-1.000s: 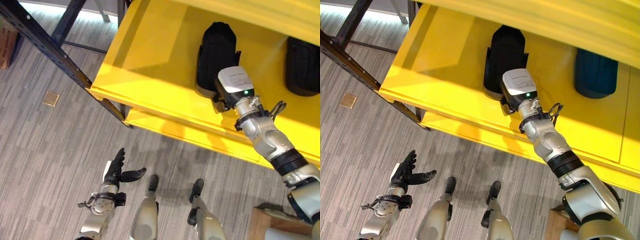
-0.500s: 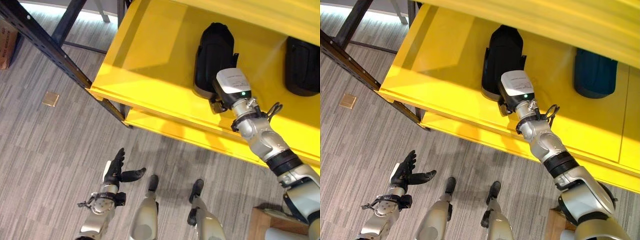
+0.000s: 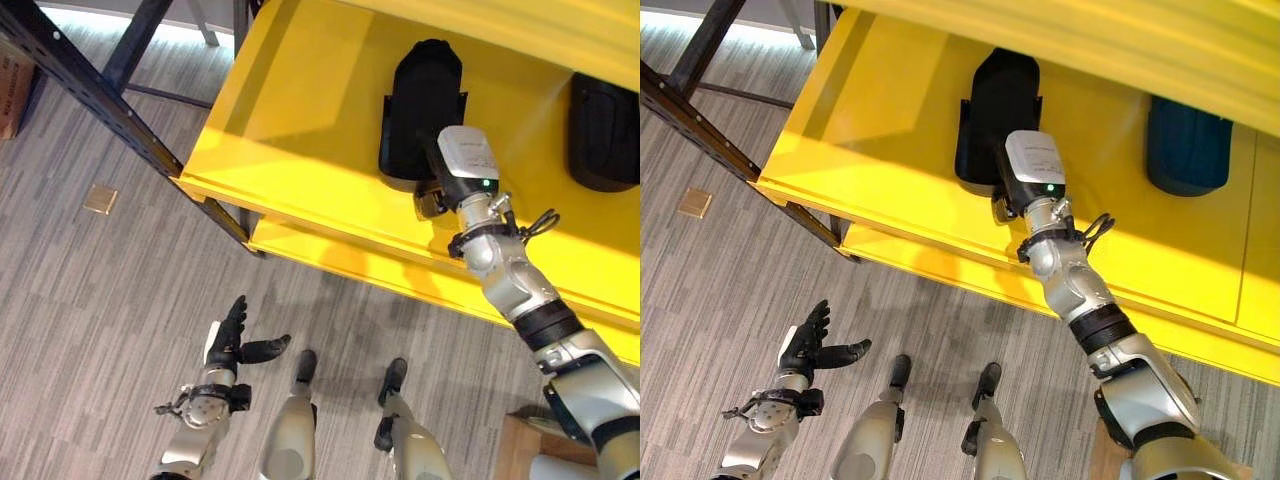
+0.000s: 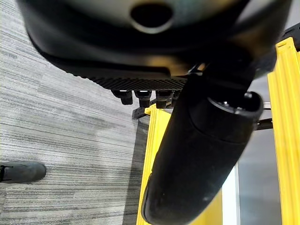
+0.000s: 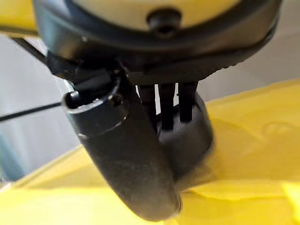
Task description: Move parts from the plastic box to the shelf.
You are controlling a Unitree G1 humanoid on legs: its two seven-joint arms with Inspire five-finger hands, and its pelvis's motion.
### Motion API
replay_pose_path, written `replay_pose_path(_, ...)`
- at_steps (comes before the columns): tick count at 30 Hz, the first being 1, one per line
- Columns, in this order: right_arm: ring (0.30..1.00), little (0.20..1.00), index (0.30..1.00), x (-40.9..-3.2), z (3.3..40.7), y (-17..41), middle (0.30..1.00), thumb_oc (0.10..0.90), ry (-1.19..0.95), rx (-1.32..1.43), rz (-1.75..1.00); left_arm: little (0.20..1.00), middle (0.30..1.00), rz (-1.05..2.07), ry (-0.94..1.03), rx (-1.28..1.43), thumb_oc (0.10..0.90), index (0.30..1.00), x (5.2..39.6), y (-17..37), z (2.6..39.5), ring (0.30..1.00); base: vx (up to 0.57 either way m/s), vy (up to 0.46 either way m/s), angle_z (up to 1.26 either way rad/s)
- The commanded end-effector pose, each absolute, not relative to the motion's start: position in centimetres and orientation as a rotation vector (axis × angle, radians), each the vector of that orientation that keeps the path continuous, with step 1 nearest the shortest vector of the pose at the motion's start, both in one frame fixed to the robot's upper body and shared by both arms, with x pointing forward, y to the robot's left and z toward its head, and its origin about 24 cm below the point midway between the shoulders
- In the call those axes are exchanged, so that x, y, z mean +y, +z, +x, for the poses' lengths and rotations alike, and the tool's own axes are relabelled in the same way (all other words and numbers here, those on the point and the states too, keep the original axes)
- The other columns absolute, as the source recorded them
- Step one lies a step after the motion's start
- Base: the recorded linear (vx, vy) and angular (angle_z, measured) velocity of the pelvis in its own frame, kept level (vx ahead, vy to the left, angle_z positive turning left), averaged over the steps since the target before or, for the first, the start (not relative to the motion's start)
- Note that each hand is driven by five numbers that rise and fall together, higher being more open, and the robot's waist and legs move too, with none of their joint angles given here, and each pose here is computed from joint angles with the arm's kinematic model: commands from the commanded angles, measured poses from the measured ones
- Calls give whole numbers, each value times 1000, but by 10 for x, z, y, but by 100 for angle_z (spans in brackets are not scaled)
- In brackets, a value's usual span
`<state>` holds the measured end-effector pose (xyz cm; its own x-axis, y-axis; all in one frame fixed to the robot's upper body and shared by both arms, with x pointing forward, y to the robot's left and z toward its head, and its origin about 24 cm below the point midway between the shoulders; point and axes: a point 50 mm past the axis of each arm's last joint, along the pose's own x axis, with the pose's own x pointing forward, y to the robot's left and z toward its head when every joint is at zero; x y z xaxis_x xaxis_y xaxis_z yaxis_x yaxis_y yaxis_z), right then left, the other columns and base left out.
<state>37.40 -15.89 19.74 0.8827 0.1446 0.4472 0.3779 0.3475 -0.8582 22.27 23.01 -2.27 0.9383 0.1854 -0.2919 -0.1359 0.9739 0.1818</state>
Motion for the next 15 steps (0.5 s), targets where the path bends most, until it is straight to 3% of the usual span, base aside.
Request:
replay_pose_path(1, 1000, 1000, 1000, -150, 356, 263, 1000, 900, -302, -799, -1085, 1000, 1000, 210, 175, 197, 900, 1000, 240, 0, 226, 1000, 0, 0, 0)
replay_pose_path(15, 1000, 1000, 1000, -136, 333, 279, 1000, 900, -316, -960, -963, 1000, 1000, 232, 178, 197, 900, 1000, 239, 1, 226, 1000, 0, 0, 0)
